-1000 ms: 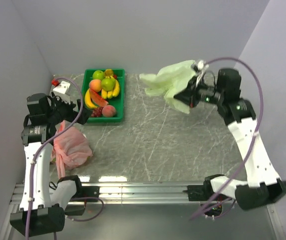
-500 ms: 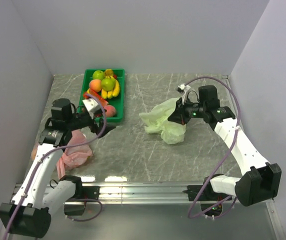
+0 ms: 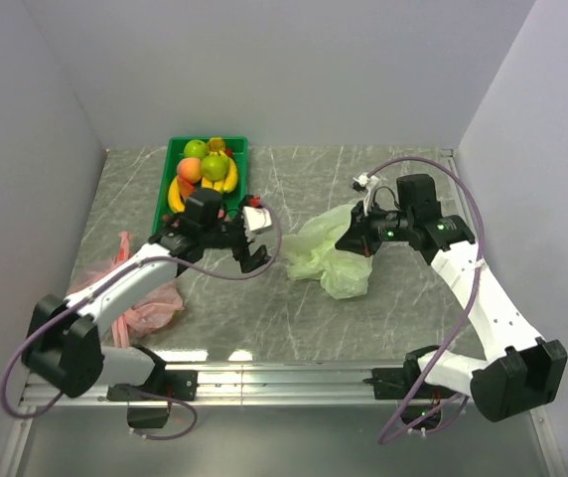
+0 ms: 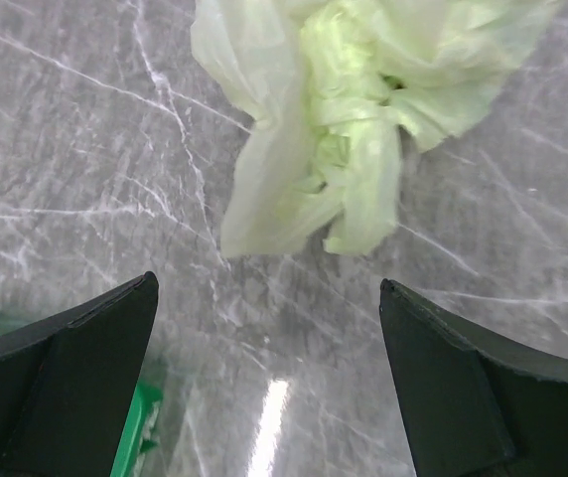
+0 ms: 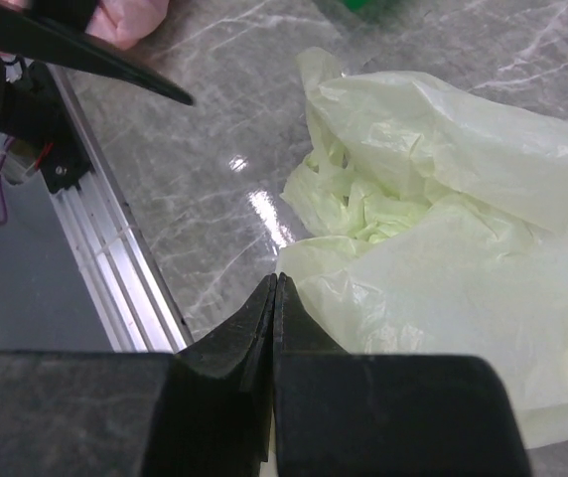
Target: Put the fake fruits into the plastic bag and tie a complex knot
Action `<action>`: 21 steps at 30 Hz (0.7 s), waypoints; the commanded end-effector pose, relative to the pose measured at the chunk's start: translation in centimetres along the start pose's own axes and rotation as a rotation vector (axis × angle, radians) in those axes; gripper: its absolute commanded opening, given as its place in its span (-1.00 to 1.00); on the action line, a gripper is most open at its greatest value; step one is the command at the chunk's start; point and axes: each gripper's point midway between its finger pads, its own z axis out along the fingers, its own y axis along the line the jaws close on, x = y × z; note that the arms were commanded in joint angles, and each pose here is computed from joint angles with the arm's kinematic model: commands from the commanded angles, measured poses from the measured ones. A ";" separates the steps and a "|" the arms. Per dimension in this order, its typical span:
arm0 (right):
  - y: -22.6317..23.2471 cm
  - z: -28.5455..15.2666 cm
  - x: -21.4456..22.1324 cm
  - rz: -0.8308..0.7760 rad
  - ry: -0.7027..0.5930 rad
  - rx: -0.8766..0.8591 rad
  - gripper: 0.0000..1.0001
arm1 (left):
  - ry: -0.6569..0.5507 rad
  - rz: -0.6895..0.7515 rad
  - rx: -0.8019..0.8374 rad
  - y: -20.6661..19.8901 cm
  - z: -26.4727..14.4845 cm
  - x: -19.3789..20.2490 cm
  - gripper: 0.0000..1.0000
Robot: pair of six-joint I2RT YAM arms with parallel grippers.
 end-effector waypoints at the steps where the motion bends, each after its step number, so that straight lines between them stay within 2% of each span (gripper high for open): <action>1: 1.9 -1.5 -1.9 -0.089 -0.041 -0.021 -1.00 | -0.076 0.139 -0.053 2.2 2.0 -3.5 0.99; 8: 3.4 -2.8 -2.7 -0.120 -0.060 -0.030 -1.00 | -0.052 0.067 0.076 -0.6 7.2 -3.0 0.99; 10: 3.7 -3.4 -2.6 -0.128 -0.062 -0.020 -1.00 | -0.042 0.046 0.085 -0.7 7.6 -3.1 0.46; 12: 3.6 -3.8 -2.4 -0.149 -0.061 0.006 -1.00 | -0.008 -0.037 0.076 -0.4 7.5 -2.8 -0.10; 13: 3.6 -4.1 -2.2 -0.163 -0.058 0.023 -1.00 | 0.022 -0.075 0.090 -0.6 6.9 -2.4 -0.53; 15: 2.7 -4.8 -1.4 -0.192 -0.048 0.105 -1.00 | 0.015 -0.144 0.064 0.3 4.6 -2.6 -0.93; 16: 2.1 -5.2 -0.5 -0.204 -0.041 0.147 -1.00 | 0.015 -0.200 0.102 -0.5 3.5 -2.1 -0.99; 17: 1.5 -5.5 0.0 -0.218 -0.033 0.183 -1.00 | -0.010 -0.221 0.059 0.9 1.0 -2.5 -0.99; 19: -0.5 -6.5 1.2 -0.270 -0.009 0.301 -1.00 | -0.007 -0.271 0.029 1.7 -1.3 -1.9 -0.99; 21: -3.2 -7.1 3.6 -0.281 0.052 0.399 -1.00 | 0.032 -0.336 0.017 2.2 -4.3 -0.4 -0.99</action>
